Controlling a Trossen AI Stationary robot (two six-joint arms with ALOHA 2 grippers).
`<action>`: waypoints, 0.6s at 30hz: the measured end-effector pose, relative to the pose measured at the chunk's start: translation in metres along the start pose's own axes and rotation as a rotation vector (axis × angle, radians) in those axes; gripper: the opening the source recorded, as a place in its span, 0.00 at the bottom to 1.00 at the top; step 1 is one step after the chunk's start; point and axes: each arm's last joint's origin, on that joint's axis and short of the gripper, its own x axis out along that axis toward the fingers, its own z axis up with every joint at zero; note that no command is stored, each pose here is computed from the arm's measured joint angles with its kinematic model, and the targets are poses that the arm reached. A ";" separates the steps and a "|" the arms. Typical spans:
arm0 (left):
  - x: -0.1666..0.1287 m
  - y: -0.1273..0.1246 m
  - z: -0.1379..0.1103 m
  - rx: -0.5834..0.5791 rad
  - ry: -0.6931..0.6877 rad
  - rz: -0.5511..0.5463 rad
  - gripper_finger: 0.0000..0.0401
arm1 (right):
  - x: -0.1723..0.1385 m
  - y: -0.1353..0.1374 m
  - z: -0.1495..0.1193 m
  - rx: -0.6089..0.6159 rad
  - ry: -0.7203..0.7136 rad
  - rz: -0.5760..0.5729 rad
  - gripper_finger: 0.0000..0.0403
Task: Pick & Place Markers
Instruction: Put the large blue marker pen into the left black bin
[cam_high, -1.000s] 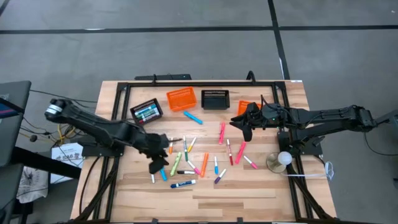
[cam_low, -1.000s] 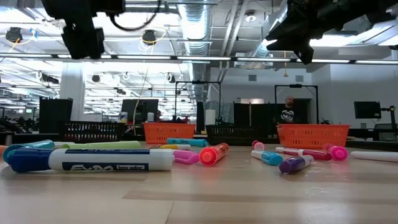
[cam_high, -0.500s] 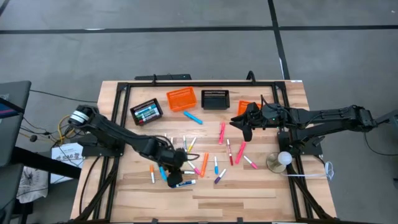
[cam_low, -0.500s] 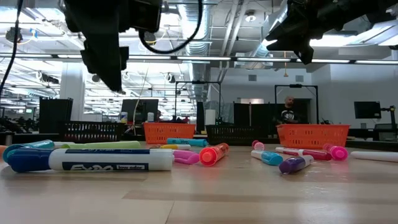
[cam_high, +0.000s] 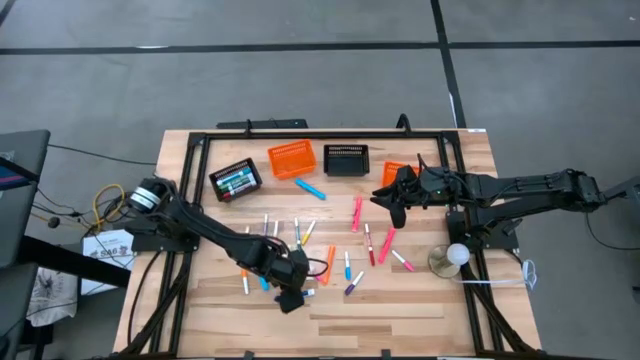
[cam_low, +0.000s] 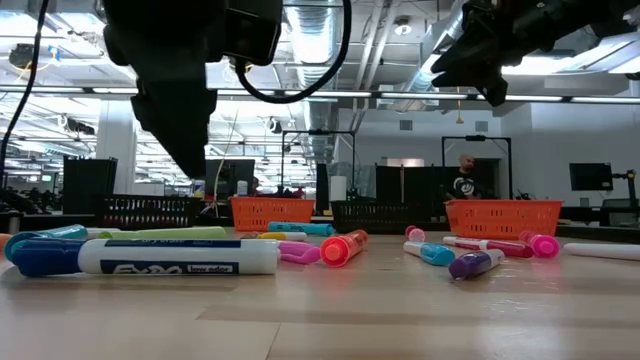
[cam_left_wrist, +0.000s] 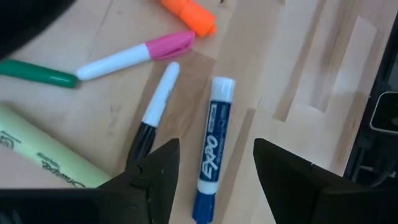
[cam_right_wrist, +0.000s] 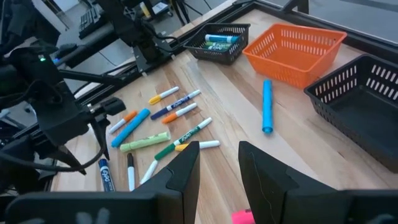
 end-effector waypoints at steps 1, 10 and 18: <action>0.001 -0.003 -0.001 -0.005 0.001 -0.006 0.51 | 0.000 0.000 0.000 0.000 -0.001 0.000 0.25; 0.028 -0.020 -0.024 -0.040 0.081 0.026 0.51 | 0.000 0.000 0.000 0.001 -0.003 0.002 0.25; 0.045 -0.014 -0.025 -0.071 0.088 0.091 0.51 | 0.000 0.000 0.001 0.002 -0.008 0.004 0.25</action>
